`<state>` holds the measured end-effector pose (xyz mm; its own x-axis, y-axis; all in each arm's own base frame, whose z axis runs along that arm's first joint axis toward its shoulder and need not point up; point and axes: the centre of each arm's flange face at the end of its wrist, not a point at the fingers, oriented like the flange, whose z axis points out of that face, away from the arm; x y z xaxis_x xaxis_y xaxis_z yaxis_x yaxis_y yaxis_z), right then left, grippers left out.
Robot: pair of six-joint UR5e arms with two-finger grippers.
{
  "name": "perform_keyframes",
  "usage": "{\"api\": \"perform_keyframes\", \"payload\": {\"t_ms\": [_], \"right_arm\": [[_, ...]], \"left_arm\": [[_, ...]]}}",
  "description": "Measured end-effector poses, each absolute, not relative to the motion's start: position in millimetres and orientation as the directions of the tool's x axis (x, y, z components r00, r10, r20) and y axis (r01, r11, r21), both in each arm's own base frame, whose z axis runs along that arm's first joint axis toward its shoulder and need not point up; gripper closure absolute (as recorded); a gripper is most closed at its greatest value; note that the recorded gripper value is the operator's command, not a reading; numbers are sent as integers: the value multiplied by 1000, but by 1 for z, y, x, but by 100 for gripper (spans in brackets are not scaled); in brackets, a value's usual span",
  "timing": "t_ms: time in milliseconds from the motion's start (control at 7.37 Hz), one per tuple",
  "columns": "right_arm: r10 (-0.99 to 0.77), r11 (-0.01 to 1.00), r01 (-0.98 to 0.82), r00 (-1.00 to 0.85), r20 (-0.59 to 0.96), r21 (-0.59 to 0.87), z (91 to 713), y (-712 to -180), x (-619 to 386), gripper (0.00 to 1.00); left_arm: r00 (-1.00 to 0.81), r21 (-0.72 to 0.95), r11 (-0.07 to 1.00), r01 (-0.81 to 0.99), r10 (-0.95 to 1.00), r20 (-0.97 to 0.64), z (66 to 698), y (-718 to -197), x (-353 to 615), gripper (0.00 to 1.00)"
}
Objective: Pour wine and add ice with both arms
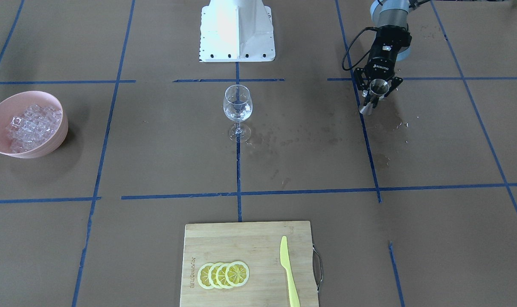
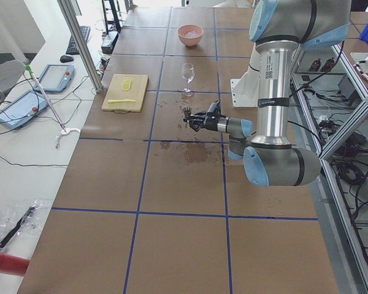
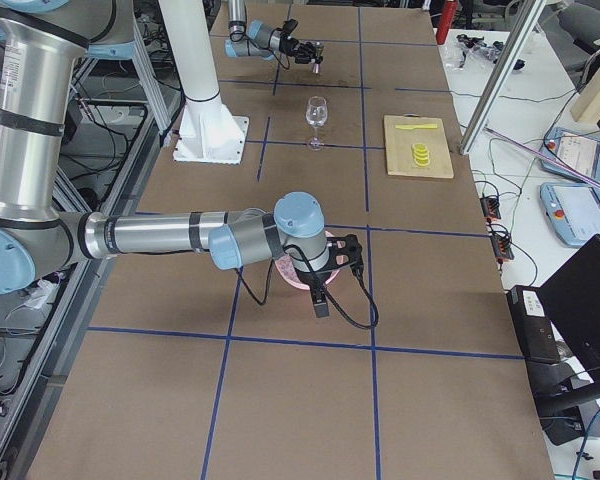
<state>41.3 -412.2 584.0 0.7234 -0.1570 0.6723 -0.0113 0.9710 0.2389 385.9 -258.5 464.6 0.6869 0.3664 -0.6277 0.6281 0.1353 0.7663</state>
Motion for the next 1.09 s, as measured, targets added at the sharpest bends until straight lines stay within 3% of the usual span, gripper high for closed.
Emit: {"api": "perform_keyframes", "payload": {"t_ms": [543,1086], "right_arm": [[-151,972,-16,724,673,235,584,-412,41,0],[-149,972,-16,725,673,233,585,-412,41,0]], "left_arm": [[738,809,64,584,375,-562,402,-271,421,100],[819,884,48,466,354,-451,289,-289,477,100]]}}
